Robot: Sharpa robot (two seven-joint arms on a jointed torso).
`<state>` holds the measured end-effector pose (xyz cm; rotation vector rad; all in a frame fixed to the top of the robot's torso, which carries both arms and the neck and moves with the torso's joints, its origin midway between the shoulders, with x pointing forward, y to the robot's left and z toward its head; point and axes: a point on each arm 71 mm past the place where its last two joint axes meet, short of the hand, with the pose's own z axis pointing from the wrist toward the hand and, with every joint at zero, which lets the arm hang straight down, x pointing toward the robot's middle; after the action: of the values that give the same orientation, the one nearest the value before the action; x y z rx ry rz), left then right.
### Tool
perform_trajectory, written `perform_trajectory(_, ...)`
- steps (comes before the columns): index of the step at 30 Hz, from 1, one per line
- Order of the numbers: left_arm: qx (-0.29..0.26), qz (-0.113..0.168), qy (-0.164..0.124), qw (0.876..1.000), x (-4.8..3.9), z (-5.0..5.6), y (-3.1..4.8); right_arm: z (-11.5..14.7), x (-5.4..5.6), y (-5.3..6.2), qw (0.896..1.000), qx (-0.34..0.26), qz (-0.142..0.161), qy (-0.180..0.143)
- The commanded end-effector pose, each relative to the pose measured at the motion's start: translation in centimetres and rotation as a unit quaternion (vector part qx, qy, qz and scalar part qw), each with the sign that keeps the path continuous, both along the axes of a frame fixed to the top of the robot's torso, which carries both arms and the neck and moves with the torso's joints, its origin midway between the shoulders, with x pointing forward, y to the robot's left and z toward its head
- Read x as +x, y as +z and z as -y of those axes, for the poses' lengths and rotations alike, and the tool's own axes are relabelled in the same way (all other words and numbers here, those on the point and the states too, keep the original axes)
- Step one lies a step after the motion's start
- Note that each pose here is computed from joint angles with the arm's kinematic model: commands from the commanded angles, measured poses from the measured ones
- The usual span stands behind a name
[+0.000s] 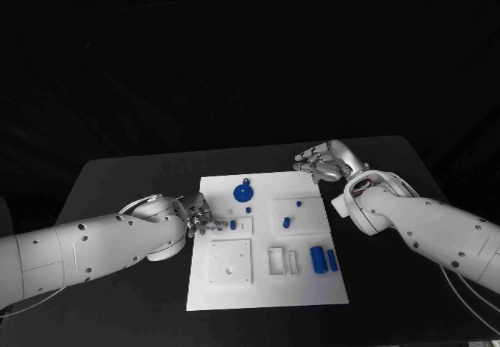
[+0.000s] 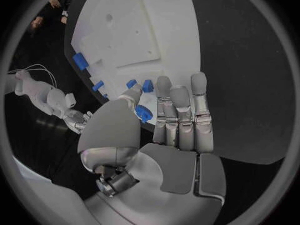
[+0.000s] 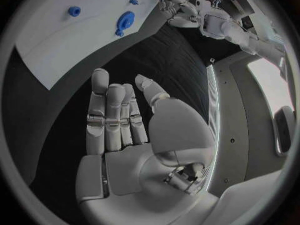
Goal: Assemble the parts on the task board
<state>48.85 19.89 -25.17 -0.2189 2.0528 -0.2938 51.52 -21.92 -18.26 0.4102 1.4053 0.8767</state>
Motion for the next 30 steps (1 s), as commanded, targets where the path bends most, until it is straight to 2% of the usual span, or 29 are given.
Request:
perform_trajectory(1, -0.005, 0.003, 0.007, 1.0, 0.04, -0.1, 0.04, -0.1, 0.0, 0.0, 1.0, 0.0, 0.002, 0.006)
perform_trajectory(21, -0.023, 0.015, 0.027, 0.999, 0.26, -0.7, 0.35, -0.1, 0.0, 0.0, 1.0, 0.0, 0.001, 0.006)
perform_trajectory(27, -0.047, 0.028, 0.032, 0.998, 0.51, -0.8, 0.9, 0.0, 0.0, 0.0, 1.0, 0.0, 0.002, 0.005)
perform_trajectory(30, -0.066, 0.037, 0.029, 0.997, 0.77, -0.7, 1.47, 0.0, 0.0, 0.0, 1.0, 0.0, 0.002, 0.004)
